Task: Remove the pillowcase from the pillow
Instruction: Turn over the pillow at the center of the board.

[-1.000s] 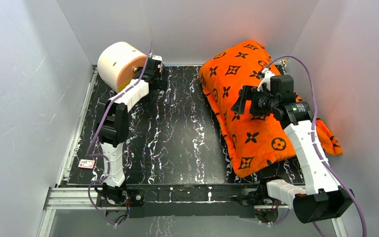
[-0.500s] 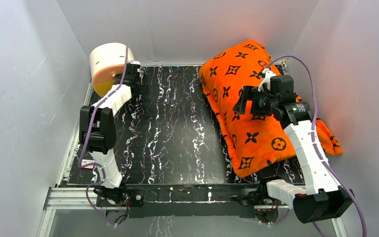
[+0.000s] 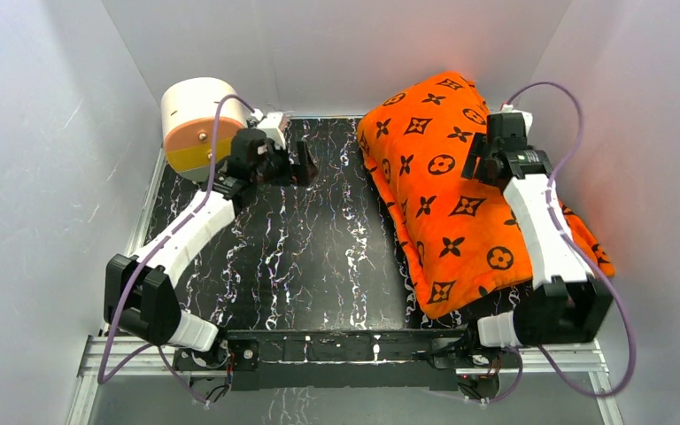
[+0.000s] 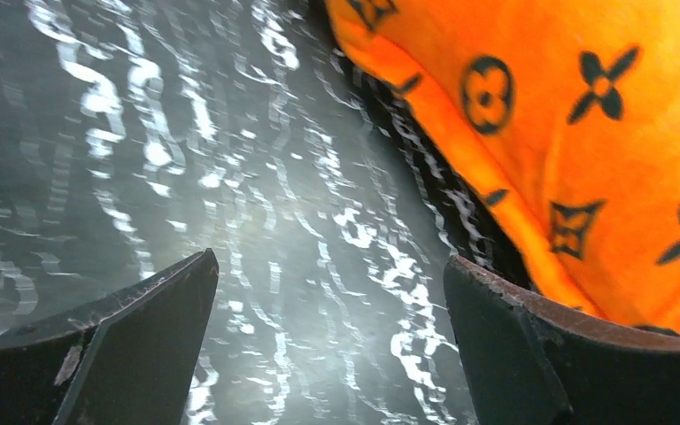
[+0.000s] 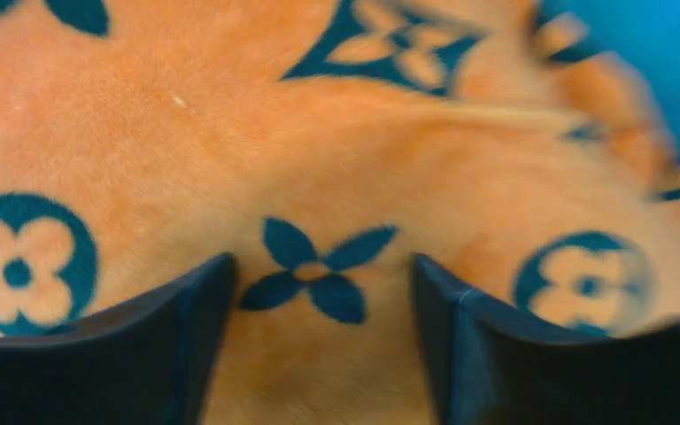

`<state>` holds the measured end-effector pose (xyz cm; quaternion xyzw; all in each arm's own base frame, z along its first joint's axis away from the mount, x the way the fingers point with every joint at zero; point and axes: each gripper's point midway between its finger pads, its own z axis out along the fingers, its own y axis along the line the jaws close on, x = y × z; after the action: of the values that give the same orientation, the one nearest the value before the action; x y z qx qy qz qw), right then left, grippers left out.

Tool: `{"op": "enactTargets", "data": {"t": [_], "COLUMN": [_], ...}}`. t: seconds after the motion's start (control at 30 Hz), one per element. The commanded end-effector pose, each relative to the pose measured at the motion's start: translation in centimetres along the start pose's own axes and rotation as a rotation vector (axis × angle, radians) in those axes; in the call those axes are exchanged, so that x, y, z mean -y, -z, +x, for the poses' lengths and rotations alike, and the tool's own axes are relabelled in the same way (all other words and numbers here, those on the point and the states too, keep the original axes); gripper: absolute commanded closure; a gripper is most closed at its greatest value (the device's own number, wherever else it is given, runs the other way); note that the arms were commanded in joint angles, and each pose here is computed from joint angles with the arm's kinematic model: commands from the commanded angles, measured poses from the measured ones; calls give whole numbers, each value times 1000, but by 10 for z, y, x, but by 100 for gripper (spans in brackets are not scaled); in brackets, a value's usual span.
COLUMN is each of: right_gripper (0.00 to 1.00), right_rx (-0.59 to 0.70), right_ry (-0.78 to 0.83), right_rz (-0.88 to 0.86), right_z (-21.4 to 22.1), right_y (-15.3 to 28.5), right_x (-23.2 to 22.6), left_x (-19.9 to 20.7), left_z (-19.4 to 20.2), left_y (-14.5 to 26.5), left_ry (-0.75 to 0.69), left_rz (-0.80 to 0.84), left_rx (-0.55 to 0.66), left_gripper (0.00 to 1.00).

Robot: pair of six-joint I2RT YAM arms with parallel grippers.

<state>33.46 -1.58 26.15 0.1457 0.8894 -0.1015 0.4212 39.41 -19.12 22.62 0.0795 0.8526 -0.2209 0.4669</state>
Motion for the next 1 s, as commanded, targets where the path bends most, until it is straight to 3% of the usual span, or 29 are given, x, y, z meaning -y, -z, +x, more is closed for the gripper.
{"op": "enactTargets", "data": {"t": [0.0,0.07,0.1,0.23,0.4,0.53,0.6,0.7,0.8,0.97], "right_gripper": [48,63,65,73,73,60,39,6,1,1], "right_rx": [-400,-409,-386,-435,-416,-273,-135,97,214,78], "right_ry": [-33,-4,39,210,265,248,241,203,129,-52], "right_rz": [-507,-578,-634,-872,-862,-809,-740,-424,-139,-5], "right_z": [93,113,119,164,175,131,91,24,-24,-31], "right_y": [-25,-7,7,74,91,98,103,94,73,8], "right_x": [-106,-133,-154,-222,-237,-230,-217,-163,-98,-19], "left_x": [67,66,68,73,77,87,92,96,112,164], "left_z": [65,78,78,78,75,75,78,82,88,106], "left_y": [7,10,13,25,33,31,29,28,24,13], "left_ry": [162,198,215,251,279,312,309,305,297,282], "left_rz": [231,239,250,279,296,348,369,378,417,516], "left_rx": [-122,-130,-118,-88,-68,-73,-94,-111,-134,-202], "left_gripper": [2,2,2,2,2,2,2,2,2,2]}}
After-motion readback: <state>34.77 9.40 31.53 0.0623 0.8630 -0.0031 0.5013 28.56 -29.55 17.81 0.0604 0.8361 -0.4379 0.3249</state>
